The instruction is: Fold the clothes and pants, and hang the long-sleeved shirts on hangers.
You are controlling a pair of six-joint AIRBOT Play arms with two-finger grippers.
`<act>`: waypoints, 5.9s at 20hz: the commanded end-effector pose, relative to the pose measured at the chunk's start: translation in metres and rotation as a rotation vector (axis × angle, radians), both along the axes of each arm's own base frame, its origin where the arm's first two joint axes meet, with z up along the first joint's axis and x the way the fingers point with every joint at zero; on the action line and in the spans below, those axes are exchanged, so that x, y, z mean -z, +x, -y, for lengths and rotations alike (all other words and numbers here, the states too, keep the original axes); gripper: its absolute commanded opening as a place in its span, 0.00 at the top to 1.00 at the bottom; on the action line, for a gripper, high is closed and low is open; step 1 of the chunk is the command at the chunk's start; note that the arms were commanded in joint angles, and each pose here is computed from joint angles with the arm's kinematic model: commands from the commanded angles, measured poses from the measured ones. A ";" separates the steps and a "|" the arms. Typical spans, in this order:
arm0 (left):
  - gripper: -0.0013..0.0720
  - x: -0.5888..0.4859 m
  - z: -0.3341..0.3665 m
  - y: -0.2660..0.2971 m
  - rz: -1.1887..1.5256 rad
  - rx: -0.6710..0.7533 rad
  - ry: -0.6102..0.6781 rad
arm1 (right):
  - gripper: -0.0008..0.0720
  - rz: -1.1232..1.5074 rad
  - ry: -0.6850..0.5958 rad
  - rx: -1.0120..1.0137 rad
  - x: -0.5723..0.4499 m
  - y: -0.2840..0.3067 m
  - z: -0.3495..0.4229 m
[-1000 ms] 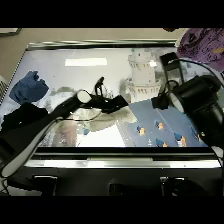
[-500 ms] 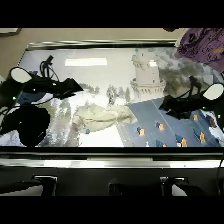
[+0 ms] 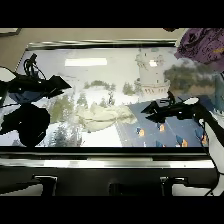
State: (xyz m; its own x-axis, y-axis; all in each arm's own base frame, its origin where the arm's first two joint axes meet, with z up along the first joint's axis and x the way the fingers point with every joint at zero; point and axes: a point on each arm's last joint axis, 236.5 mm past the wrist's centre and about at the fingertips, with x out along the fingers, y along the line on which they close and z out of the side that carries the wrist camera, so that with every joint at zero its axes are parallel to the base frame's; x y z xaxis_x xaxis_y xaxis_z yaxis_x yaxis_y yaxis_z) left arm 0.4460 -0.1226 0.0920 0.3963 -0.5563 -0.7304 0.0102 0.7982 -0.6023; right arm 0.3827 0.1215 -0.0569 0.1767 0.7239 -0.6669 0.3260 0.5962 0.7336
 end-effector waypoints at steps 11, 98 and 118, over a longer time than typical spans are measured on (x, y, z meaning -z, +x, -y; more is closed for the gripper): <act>0.15 0.002 0.000 -0.010 -0.038 0.018 -0.003 | 0.40 -0.085 -0.011 -0.058 0.052 -0.010 -0.047; 0.42 0.134 -0.068 0.033 -0.149 -0.217 0.172 | 0.96 -0.070 -0.437 0.094 -0.032 0.121 0.041; 0.00 0.142 0.104 -0.262 -0.567 -0.192 -0.191 | 0.96 -0.139 -0.473 -0.016 -0.029 0.092 0.045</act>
